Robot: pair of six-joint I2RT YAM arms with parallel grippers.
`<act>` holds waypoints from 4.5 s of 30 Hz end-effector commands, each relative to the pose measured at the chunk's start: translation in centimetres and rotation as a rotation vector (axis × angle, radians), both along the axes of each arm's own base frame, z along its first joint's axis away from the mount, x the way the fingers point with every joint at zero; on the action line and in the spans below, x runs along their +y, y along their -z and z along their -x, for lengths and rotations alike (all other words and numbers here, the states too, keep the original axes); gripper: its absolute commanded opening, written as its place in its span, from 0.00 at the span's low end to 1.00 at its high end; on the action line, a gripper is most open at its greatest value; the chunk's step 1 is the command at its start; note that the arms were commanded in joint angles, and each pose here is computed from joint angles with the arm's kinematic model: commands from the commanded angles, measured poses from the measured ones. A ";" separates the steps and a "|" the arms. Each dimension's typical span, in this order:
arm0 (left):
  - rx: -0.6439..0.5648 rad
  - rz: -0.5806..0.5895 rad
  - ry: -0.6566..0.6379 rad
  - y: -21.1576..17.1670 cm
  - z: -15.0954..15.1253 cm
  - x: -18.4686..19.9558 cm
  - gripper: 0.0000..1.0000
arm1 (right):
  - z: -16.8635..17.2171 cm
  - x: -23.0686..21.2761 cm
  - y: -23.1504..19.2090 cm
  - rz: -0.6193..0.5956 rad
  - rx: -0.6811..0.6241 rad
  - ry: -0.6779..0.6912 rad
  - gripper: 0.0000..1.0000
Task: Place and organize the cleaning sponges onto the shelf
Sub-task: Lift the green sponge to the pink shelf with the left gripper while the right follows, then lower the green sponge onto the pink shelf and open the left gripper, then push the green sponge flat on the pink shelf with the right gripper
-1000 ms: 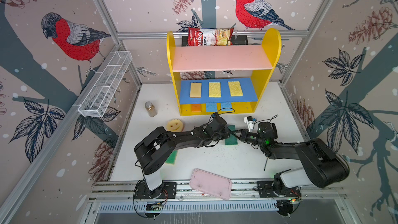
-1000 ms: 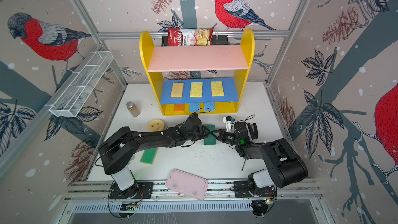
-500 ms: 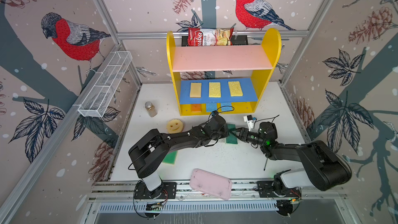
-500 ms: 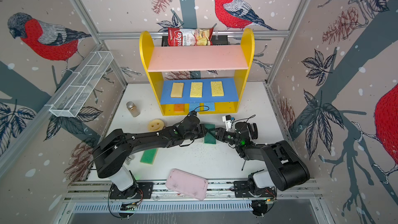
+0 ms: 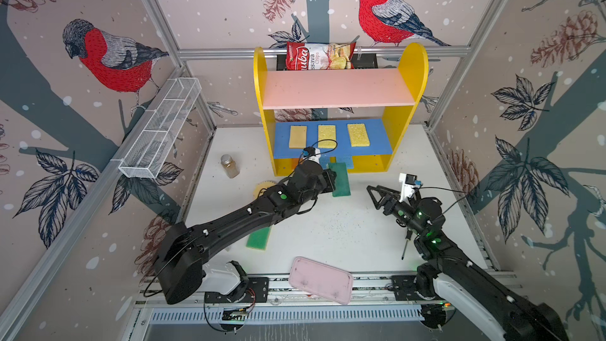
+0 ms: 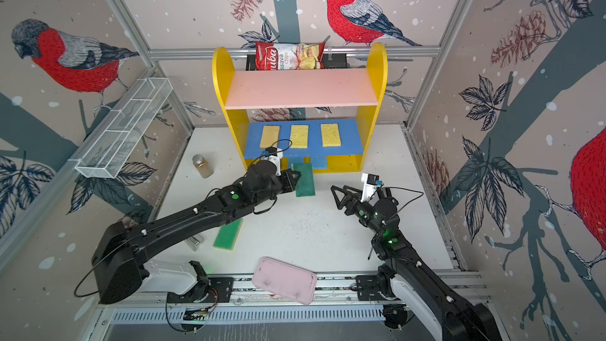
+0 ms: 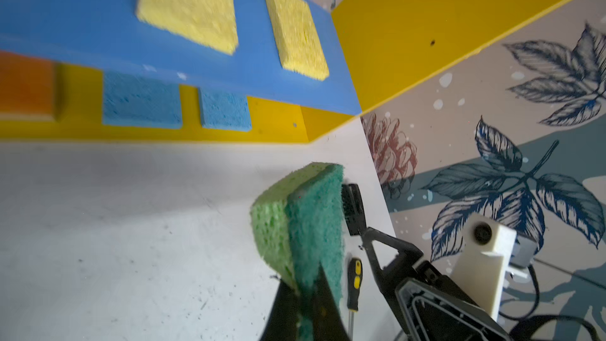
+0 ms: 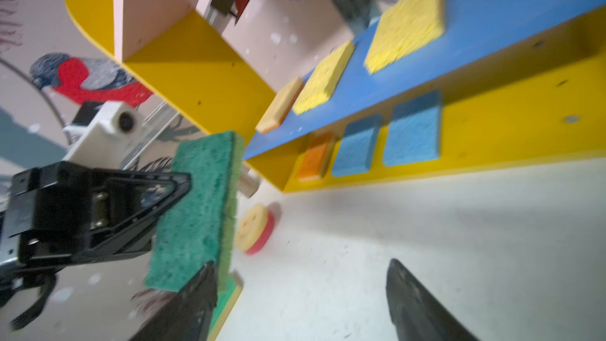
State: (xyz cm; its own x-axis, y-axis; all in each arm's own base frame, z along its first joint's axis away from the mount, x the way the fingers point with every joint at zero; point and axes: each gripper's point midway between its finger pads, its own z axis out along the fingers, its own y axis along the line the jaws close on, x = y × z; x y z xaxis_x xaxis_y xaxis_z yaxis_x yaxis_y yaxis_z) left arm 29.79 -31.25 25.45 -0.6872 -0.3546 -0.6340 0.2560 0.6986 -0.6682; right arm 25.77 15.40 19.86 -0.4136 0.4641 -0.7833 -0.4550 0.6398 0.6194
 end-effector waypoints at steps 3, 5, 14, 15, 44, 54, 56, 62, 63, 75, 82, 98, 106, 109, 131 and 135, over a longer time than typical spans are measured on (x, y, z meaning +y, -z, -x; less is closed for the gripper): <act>-0.138 -0.025 -0.071 -4.2 -1.5 3.6 0.00 | -1.4 -3.3 -2.0 0.048 -0.016 0.212 0.76; -0.187 -0.026 -0.082 -6.5 -2.0 4.4 0.00 | -1.9 -2.9 -3.8 0.042 -0.020 0.207 0.75; -0.362 -0.010 -0.071 -16.2 -4.6 6.2 0.00 | -4.7 4.5 -12.9 0.100 -0.073 0.015 0.67; -0.382 -0.006 -0.073 -17.5 -4.9 6.6 0.00 | -4.8 5.6 -14.2 0.113 -0.091 -0.006 0.66; -0.456 -0.191 0.017 -25.7 -17.2 12.9 0.00 | -13.4 21.5 -29.2 0.304 -0.341 -0.100 0.61; -0.363 -0.206 0.042 -22.2 -17.6 12.6 0.00 | -14.2 26.7 -29.6 0.331 -0.392 -0.127 0.56; -0.342 -0.203 0.035 -21.8 -17.7 12.6 0.00 | -14.4 27.4 -29.6 0.333 -0.402 -0.124 0.52; -0.312 -0.200 0.012 -21.3 -17.7 12.8 0.00 | -16.0 28.1 -28.2 0.380 -0.394 -0.060 0.29; -0.311 -0.205 0.004 -21.3 -17.7 12.8 0.00 | -16.2 28.2 -27.9 0.389 -0.391 -0.051 0.28; -0.357 -0.242 -0.029 -21.8 -16.7 11.6 0.41 | -17.8 29.0 -23.9 0.464 -0.329 -0.028 0.23; -0.450 -0.265 -0.096 -24.8 -15.0 11.2 0.68 | -18.6 28.7 -22.8 0.480 -0.302 -0.008 0.22; -0.571 -0.256 -0.226 -26.1 -8.3 14.5 0.65 | -17.6 27.1 -28.5 0.318 -0.374 -0.026 0.23; -0.566 -0.262 -0.214 -25.6 -8.2 14.3 0.65 | -14.7 22.4 -33.8 0.187 -0.447 -0.003 0.23; -0.567 -0.264 -0.212 -25.5 -8.2 14.3 0.61 | -14.3 21.0 -33.4 0.166 -0.429 -0.002 0.22; -0.387 -0.176 -0.072 -18.8 -10.3 10.4 0.00 | -17.4 22.7 -26.3 0.283 -0.271 -0.029 0.12; -0.368 -0.192 -0.070 -18.0 -11.0 10.2 0.00 | -17.7 22.7 -25.9 0.280 -0.257 -0.030 0.12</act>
State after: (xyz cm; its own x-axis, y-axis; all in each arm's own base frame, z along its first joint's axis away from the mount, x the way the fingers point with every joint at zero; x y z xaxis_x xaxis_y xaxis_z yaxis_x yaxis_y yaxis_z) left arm 40.40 -20.44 42.30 -0.4106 -0.2259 -0.8834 0.3674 0.8457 -0.3870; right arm 43.48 38.02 45.63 -0.1896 0.1886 -0.9636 -0.5930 0.7602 0.2655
